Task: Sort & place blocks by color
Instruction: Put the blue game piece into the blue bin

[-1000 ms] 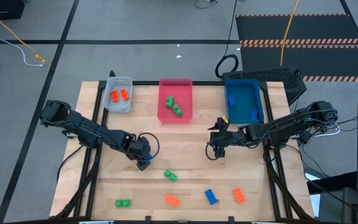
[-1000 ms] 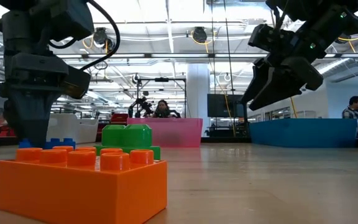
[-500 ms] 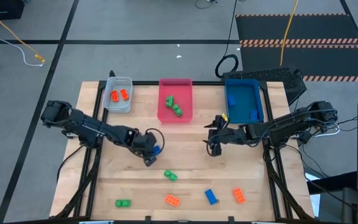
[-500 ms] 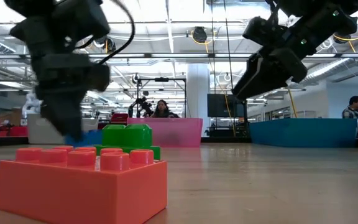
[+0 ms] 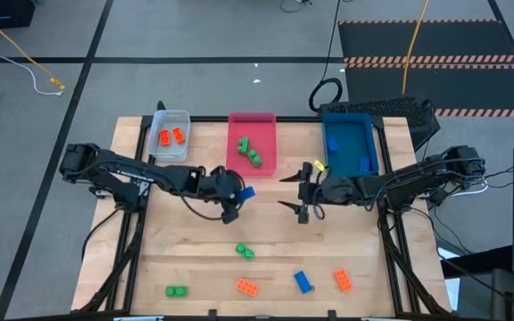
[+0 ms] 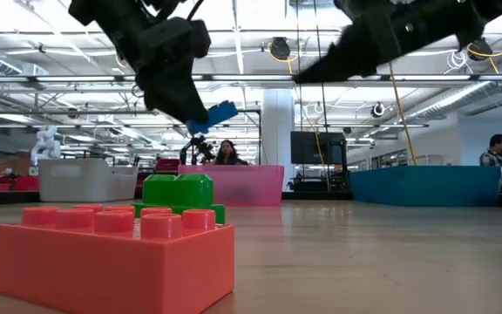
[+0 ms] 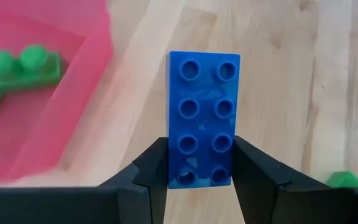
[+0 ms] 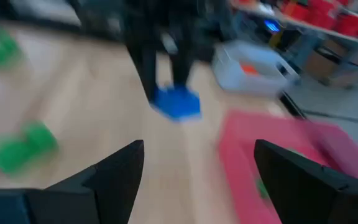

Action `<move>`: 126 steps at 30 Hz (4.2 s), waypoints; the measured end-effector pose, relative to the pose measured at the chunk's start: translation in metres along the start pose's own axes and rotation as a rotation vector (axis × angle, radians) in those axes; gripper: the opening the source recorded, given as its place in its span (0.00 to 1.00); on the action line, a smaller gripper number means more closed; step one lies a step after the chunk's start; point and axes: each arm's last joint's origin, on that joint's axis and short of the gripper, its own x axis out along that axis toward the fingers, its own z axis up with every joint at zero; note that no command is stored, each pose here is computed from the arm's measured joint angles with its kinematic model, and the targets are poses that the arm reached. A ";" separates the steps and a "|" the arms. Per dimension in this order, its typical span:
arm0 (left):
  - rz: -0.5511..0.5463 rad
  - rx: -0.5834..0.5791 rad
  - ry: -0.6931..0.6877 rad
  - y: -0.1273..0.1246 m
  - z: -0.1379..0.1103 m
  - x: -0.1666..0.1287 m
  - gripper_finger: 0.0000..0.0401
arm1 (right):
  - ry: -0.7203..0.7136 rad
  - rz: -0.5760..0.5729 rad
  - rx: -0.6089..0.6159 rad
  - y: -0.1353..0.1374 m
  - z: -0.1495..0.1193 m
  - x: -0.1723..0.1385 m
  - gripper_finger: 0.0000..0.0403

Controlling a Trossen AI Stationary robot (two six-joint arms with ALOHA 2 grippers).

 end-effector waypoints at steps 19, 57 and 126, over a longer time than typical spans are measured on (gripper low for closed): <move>-0.097 0.122 -0.320 -0.017 0.028 -0.007 0.36 | -0.222 0.164 0.162 -0.012 0.011 0.015 0.74; -0.130 0.148 -0.449 -0.026 0.037 0.014 0.37 | -0.284 0.141 0.221 -0.018 0.013 0.021 0.64; 0.294 0.217 -0.408 0.030 0.047 -0.021 0.60 | 0.571 -0.882 0.156 -0.076 -0.054 -0.050 0.33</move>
